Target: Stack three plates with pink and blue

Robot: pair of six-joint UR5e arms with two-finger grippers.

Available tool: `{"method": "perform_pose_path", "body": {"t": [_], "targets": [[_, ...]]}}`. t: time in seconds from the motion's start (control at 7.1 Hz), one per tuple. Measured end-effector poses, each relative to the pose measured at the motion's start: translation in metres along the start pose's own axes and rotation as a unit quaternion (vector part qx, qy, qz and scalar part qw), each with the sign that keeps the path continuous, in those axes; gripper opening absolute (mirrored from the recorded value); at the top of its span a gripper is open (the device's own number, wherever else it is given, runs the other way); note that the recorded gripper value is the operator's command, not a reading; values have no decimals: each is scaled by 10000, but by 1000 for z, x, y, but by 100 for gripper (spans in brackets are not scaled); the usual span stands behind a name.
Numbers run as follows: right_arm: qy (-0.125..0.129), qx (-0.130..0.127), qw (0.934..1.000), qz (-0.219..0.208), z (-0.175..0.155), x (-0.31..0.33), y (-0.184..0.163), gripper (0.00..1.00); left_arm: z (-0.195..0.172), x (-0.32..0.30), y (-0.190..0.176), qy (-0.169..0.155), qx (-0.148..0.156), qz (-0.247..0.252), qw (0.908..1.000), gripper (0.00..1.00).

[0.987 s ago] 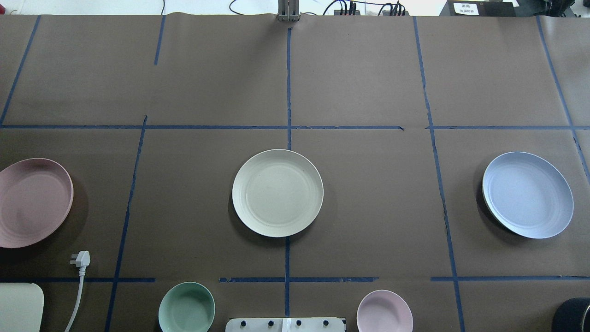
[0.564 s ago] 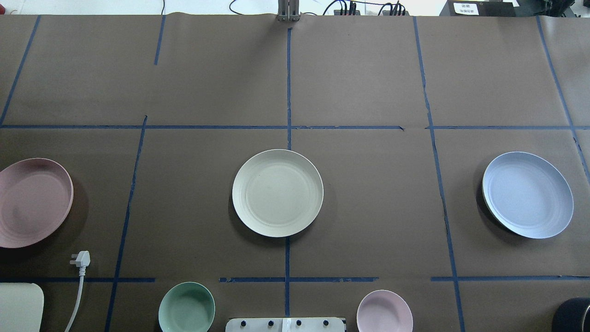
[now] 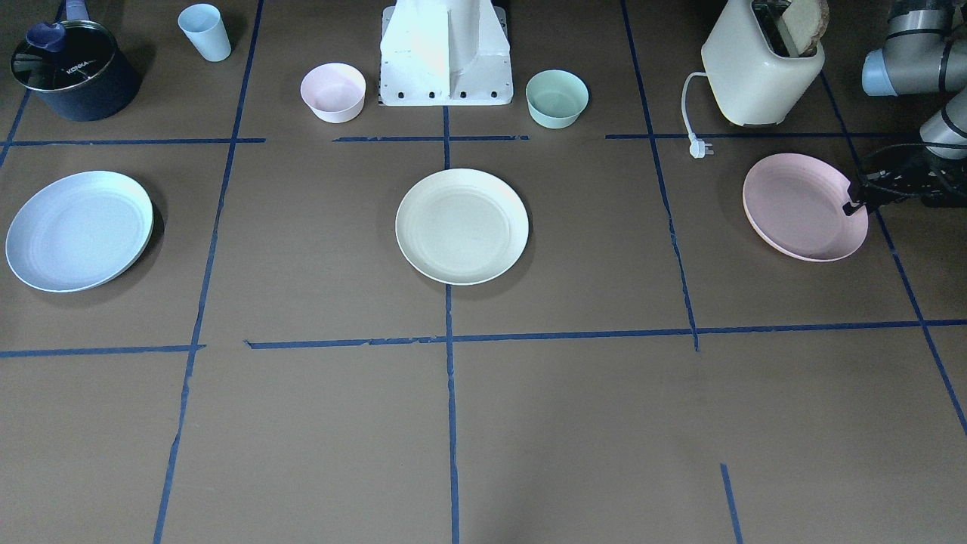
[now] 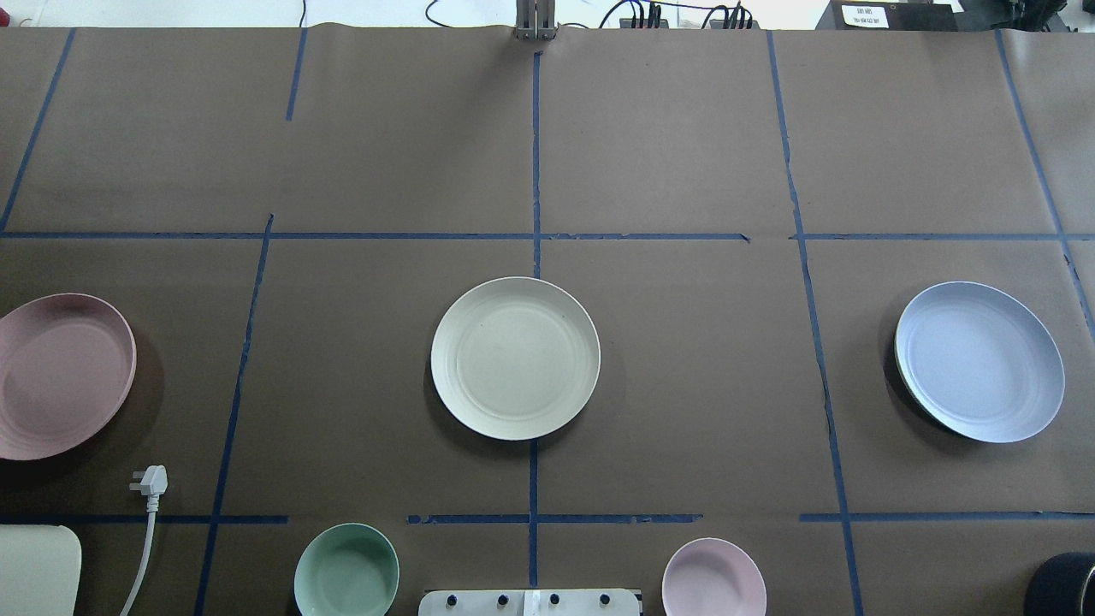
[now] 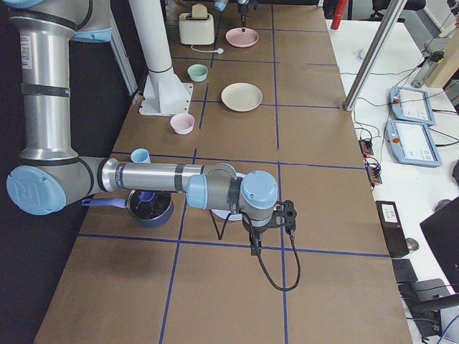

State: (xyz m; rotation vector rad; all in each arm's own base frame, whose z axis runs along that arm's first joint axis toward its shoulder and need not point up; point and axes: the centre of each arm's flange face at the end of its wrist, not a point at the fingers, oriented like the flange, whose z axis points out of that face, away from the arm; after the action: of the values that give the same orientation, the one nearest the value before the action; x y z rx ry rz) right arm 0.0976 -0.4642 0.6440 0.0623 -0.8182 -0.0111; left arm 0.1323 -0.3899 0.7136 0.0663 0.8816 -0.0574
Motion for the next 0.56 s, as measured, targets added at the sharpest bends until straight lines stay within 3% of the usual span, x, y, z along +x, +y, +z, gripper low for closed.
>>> {"method": "perform_pose_path", "body": {"t": [0.28,0.56], "targets": [[11,40,10000,-33,-4,-4,-1,100,-2,4,-1,69,-21,17,10000,0],[20,60,10000,-57,-6,-6,-2,100,-15,8,-1,422,-195,-43,9989,0]]}}
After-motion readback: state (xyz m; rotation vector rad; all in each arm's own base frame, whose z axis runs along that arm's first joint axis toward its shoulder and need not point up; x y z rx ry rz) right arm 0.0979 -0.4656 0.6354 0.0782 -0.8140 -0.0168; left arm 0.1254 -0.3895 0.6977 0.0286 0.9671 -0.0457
